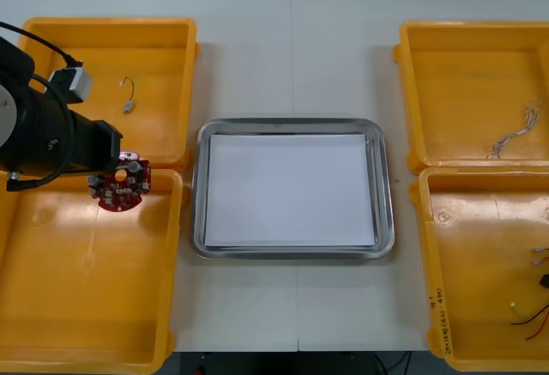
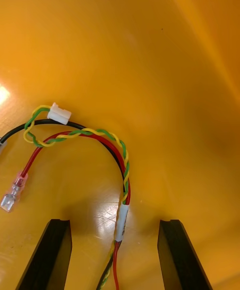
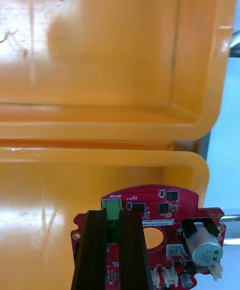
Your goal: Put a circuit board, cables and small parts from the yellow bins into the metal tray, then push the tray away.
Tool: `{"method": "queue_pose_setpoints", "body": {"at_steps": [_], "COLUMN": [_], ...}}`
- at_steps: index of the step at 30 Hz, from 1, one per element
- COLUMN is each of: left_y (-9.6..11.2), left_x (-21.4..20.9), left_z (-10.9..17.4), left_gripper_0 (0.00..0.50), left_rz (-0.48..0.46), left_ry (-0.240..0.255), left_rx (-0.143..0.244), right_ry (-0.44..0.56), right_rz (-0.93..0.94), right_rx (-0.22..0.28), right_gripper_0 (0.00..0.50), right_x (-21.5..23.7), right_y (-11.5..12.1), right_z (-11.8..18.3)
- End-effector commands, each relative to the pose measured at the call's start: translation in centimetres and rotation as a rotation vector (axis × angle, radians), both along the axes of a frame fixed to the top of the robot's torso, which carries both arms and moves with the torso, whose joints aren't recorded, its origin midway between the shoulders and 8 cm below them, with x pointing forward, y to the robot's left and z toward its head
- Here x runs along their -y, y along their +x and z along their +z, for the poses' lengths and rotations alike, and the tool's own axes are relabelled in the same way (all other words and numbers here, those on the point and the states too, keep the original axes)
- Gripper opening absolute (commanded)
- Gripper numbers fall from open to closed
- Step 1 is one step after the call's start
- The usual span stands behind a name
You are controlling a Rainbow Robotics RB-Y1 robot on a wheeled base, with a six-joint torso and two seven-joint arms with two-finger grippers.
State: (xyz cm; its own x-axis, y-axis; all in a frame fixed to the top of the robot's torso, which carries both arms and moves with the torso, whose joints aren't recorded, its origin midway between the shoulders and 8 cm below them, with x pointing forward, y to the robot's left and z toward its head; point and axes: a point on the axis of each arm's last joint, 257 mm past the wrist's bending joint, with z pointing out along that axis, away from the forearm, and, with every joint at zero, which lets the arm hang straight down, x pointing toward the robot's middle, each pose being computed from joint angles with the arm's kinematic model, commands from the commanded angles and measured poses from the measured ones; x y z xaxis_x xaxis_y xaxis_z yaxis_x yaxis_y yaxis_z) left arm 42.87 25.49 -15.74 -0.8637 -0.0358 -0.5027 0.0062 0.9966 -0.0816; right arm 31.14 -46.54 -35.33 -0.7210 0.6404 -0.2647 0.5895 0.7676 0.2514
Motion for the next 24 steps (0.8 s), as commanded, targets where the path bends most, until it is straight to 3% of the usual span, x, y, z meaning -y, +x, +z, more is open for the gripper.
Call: {"method": "queue_pose_setpoints", "body": {"at_steps": [1,9,15,16,17,19,24], "left_y": [1.0,1.1,0.7,0.7,0.7,0.7,0.6], "left_x": [2.1,6.0,9.4,9.9,10.4,11.1,12.1], "left_z": [2.1,2.4,1.7,1.4,1.1,0.6,-1.1], "left_gripper_0": [0.0,0.0,0.0,0.0,0.0,0.0,0.0], "left_rz": [-0.007,-0.071,-0.087,-0.096,-0.1,-0.108,-0.113], "left_ry": [0.008,0.011,0.0,0.007,0.012,0.019,0.06], "left_rx": [0.029,0.026,-0.005,-0.012,-0.02,-0.034,-0.067], "right_ry": [0.002,0.003,0.006,0.006,0.007,0.01,0.013], "right_rz": [0.012,0.009,0.007,0.006,0.007,0.005,0.002], "right_rx": [0.01,0.008,0.011,0.009,0.011,0.014,0.025], "right_gripper_0": [0.5,0.5,0.5,0.379,0.169,0.0,0.0], "right_x": [-0.6,-0.7,-0.8,-0.8,-0.9,-1.0,-1.1], "right_y": [0.4,0.2,0.2,0.2,0.2,0.3,0.5], "right_z": [-0.4,-0.7,-0.8,-0.9,-0.9,-1.0,-1.0]}}
